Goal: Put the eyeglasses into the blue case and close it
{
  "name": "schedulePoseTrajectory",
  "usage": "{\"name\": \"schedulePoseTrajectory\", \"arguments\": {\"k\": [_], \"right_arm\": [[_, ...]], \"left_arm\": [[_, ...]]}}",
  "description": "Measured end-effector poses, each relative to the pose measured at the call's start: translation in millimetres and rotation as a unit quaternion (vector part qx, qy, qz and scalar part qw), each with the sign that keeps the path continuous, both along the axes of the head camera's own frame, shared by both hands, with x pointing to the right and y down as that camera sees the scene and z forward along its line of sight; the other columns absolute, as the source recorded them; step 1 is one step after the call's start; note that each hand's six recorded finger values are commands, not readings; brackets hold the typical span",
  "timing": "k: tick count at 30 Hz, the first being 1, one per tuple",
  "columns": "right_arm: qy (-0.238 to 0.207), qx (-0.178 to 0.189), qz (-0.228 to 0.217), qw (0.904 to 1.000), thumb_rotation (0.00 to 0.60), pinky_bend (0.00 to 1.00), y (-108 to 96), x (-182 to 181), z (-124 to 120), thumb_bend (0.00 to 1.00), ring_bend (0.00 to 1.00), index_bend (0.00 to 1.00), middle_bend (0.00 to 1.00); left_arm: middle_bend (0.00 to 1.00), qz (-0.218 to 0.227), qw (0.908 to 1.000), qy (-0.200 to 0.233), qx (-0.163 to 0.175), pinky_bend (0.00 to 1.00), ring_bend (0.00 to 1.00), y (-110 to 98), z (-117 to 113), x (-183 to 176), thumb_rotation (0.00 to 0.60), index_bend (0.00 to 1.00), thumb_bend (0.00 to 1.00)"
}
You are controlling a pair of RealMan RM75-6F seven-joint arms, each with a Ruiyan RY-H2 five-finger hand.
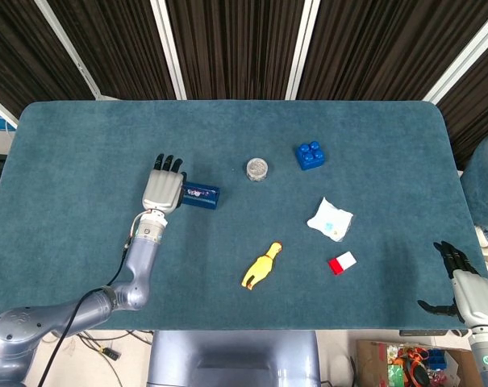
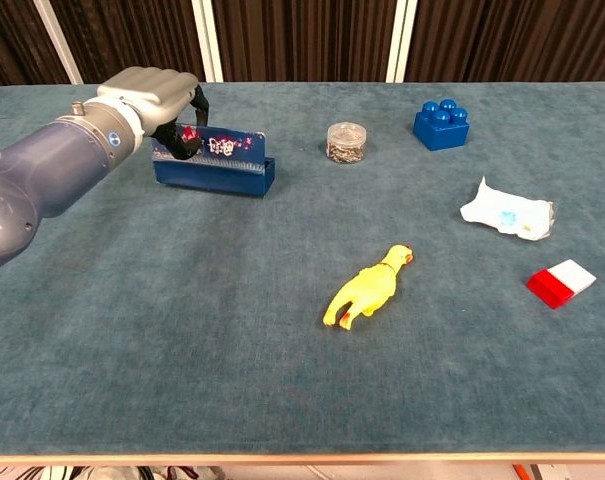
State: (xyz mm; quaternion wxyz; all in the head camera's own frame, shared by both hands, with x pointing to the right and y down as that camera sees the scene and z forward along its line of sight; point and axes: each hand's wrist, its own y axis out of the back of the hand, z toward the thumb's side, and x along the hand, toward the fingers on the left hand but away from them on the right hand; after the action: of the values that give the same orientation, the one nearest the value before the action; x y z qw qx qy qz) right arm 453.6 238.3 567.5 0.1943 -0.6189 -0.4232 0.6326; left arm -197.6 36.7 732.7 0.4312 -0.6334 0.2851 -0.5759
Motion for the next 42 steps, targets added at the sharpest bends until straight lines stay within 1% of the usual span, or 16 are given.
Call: {"name": "schedulePoseTrajectory", "arguments": {"k": [13,21,28,42], "right_arm": [[0.001,-0.001,0.001,1.0,0.6,0.21,0.0,0.4,0.1,0.11,0.04,0.0,0.0],[0.002,-0.002,0.001,1.0,0.6,0.21,0.4,0.7,0.4,0.11,0.04,0.0,0.0],[0.002,-0.004,0.003,1.0,0.6,0.21,0.3,1.0,0.5,0.11,0.04,0.0,0.0],[0.001,-0.006,0.005,1.0,0.6,0.21,0.8,1.5,0.8,0.12,0.04,0.0,0.0]], "left_arm": [[0.18,-0.001,1.0,-0.008,0.004,0.07,0.06,-3.6,5.7,4.4,0.6,0.58,0.46],[0.18,0.001,0.9999,-0.017,0.002,0.07,0.06,-4.1,12.2,7.8,0.6,0.49,0.46],[0.18,-0.001,0.9998,-0.02,0.001,0.07,0.06,-4.4,17.2,10.7,0.6,0.46,0.46],[0.18,0.001,0.9997,-0.024,0.009,0.07,0.06,-7.1,23.2,16.5,0.6,0.45,0.46]]}}
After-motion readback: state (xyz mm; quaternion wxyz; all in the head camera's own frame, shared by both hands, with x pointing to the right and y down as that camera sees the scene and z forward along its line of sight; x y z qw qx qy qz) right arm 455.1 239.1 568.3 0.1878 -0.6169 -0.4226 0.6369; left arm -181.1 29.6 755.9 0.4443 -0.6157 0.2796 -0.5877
